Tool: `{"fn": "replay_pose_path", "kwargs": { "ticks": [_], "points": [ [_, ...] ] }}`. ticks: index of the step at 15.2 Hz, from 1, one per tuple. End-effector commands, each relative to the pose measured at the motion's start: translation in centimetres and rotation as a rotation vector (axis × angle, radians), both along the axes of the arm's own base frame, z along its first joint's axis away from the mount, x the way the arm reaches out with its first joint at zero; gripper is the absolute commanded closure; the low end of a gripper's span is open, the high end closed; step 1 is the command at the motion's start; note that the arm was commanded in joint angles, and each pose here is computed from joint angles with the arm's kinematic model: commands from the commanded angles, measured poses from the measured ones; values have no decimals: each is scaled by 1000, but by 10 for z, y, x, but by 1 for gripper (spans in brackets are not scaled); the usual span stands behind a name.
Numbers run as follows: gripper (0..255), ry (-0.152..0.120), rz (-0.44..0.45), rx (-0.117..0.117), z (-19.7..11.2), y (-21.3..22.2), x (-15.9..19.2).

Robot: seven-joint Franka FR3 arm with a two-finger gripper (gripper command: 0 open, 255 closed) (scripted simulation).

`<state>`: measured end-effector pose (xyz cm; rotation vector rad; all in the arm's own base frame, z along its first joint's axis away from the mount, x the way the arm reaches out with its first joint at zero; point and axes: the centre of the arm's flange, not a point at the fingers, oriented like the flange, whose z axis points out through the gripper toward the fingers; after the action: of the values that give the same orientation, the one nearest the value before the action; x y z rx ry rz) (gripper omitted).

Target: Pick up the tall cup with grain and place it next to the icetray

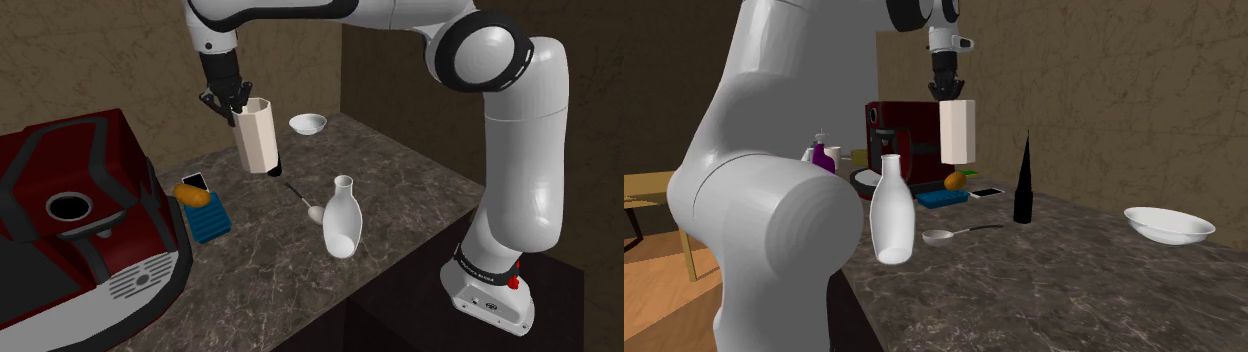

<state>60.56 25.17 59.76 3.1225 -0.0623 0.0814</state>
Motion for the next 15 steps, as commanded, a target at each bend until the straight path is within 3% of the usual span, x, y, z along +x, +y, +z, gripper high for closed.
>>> {"fn": "replay_pose_path", "kwargs": {
  "ticks": [1,15],
  "points": [
    [255,-1,0,1,-10,-2,0],
    [255,-1,0,1,-84,-2,0]
  ]
}}
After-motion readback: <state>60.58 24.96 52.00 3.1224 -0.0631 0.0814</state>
